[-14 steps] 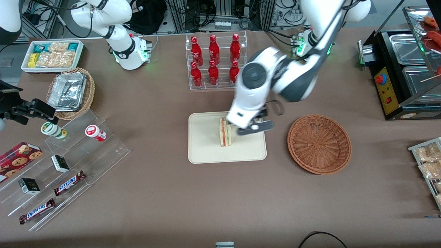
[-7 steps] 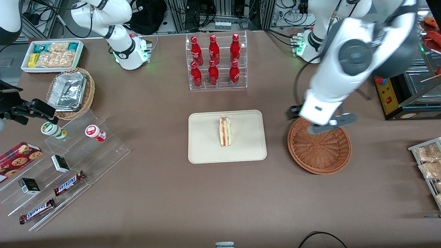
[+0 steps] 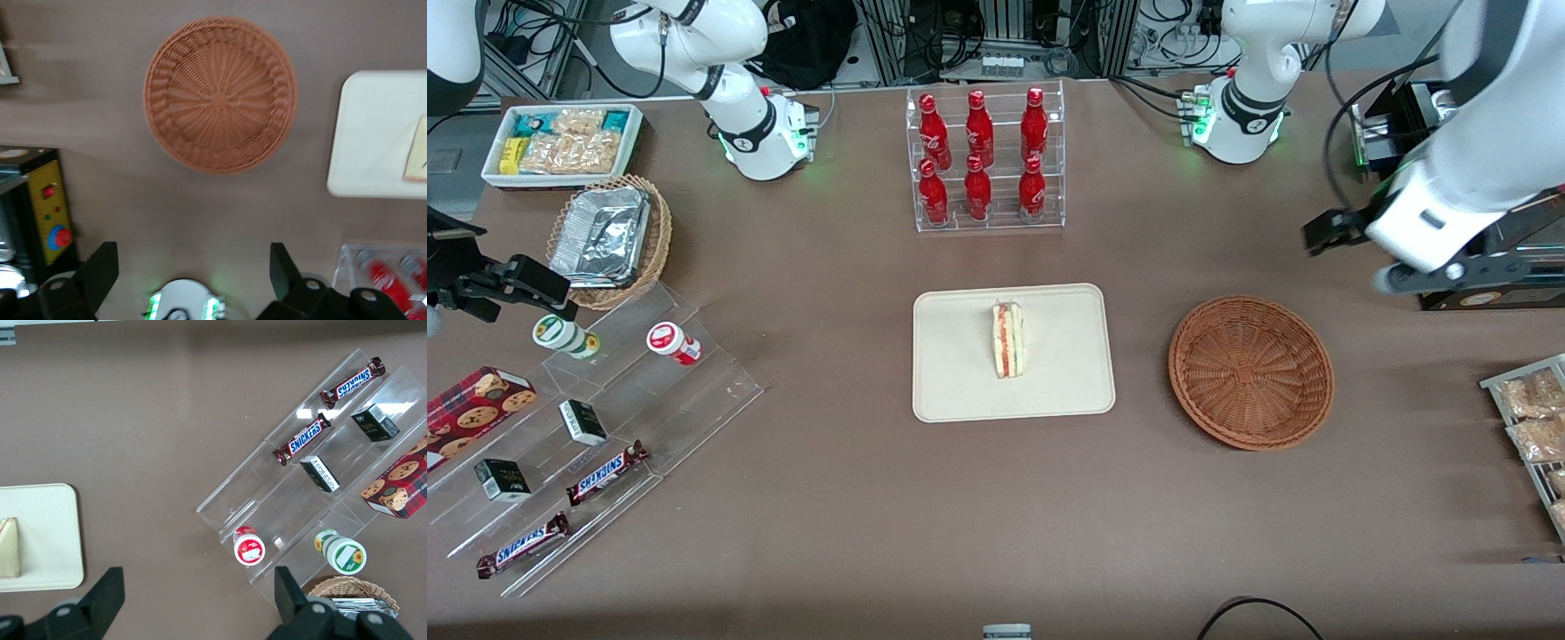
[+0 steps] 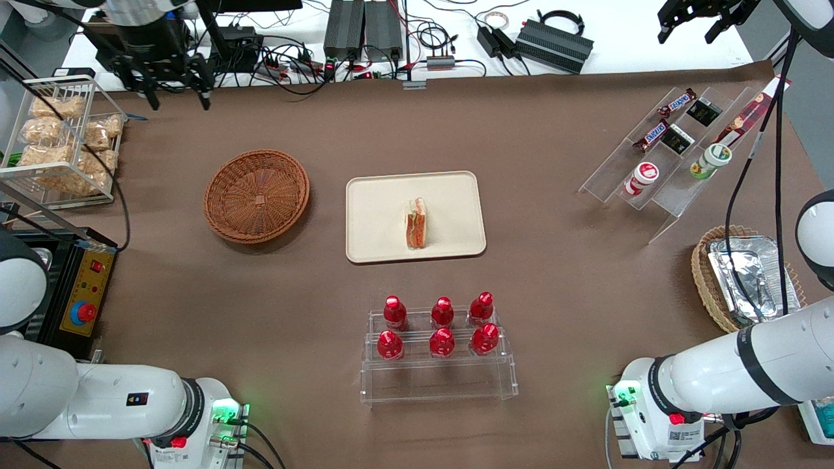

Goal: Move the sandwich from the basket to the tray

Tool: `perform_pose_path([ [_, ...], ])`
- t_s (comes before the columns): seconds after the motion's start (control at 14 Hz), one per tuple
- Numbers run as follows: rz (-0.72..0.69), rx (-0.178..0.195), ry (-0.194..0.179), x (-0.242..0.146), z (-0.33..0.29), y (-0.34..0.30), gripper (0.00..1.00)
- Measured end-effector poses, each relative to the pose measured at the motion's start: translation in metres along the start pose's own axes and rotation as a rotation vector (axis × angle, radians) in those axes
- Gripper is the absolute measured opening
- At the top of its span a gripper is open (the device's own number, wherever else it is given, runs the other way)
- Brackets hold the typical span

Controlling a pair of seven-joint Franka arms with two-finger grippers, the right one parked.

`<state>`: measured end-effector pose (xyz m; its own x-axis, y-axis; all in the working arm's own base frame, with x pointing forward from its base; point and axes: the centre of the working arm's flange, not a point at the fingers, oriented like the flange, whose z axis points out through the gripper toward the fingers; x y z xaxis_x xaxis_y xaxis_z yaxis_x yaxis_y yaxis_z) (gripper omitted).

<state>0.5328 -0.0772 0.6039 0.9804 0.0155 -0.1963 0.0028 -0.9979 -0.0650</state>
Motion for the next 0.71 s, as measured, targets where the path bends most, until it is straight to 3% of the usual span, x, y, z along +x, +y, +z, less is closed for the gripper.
perform_pose_path([
  [0.71, 0.043, -0.009, 0.019, -0.004, -0.015, -0.017, 1.00],
])
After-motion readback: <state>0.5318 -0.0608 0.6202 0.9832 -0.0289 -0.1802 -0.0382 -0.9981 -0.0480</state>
